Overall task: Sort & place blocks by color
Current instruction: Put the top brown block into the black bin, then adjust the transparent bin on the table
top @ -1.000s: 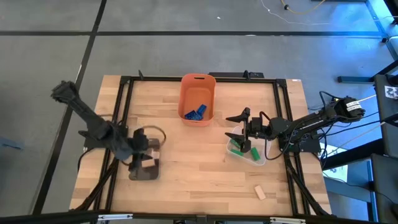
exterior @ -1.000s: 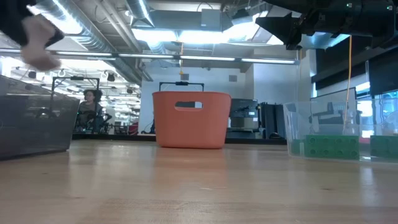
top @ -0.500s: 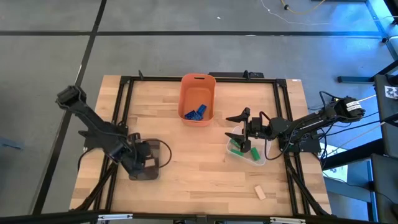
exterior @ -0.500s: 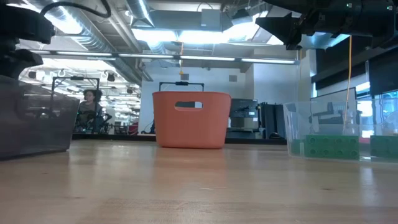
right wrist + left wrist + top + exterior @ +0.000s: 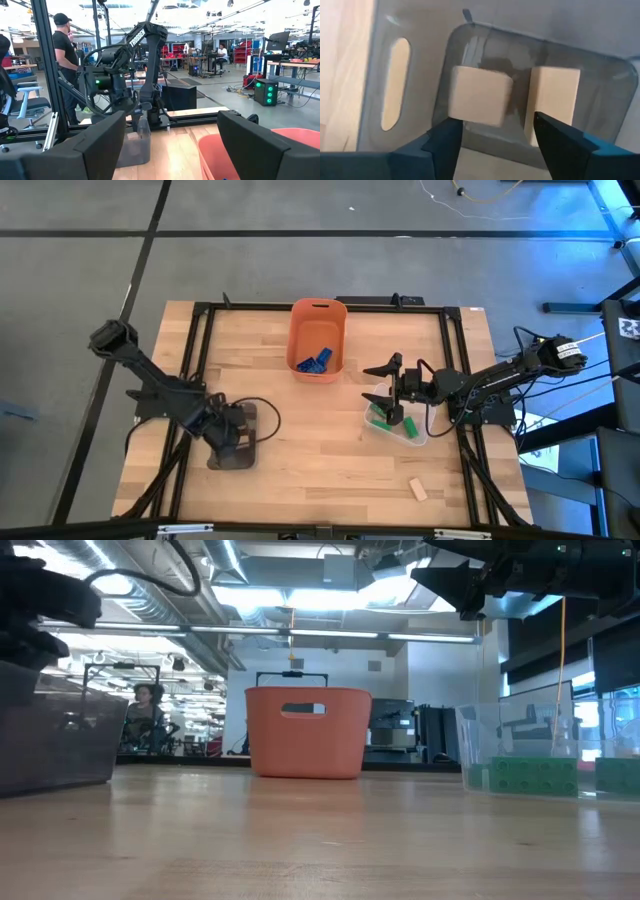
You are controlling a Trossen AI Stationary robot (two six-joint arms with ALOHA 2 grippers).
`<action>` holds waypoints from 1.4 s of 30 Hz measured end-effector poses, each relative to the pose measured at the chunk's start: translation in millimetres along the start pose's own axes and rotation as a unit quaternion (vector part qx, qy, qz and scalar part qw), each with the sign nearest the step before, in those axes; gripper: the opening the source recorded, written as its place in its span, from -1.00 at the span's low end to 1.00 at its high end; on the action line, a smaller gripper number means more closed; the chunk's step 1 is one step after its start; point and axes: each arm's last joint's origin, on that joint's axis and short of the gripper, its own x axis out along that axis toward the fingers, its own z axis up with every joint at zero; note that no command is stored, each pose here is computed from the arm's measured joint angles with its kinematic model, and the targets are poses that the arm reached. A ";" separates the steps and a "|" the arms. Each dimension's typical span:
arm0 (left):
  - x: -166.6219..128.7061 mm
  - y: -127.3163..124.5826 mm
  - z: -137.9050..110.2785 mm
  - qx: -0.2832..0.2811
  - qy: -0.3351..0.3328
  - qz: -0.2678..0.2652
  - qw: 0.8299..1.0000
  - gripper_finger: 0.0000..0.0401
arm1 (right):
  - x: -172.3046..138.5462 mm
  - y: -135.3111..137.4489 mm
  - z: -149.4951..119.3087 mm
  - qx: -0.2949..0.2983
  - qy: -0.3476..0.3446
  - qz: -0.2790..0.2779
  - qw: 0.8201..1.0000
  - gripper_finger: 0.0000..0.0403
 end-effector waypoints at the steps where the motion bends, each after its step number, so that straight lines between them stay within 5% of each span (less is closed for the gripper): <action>1: 0.3 0.8 1.2 0.004 0.009 -0.004 1.000 0.18 | 0.0 0.0 0.0 0.000 0.000 0.000 1.000 0.57; 6: -17.7 -4.9 19.0 0.053 0.009 -0.040 0.998 0.19 | 0.1 -0.1 0.1 -0.001 0.000 0.000 1.000 0.57; 10: -55.8 -9.9 40.3 0.119 -0.083 -0.060 0.988 0.19 | 0.1 -0.2 0.2 -0.010 -0.001 -0.001 1.000 0.57; 18: -119.2 20.7 64.9 0.171 -0.357 0.013 0.918 0.19 | 0.1 -0.2 0.3 -0.010 -0.001 -0.001 1.000 0.57; 29: -57.0 82.1 56.4 0.096 -0.585 -0.095 0.800 0.19 | 0.2 -0.2 0.4 -0.001 -0.001 -0.001 1.000 0.57; 36: -22.4 89.3 41.6 0.074 -0.614 -0.112 0.778 0.19 | 0.2 -0.2 -0.8 -0.004 0.005 -0.001 1.000 0.57; 42: -28.5 90.0 42.6 0.059 -0.642 -0.112 0.756 0.19 | 0.2 -0.2 -2.3 -0.013 0.012 -0.001 1.000 0.57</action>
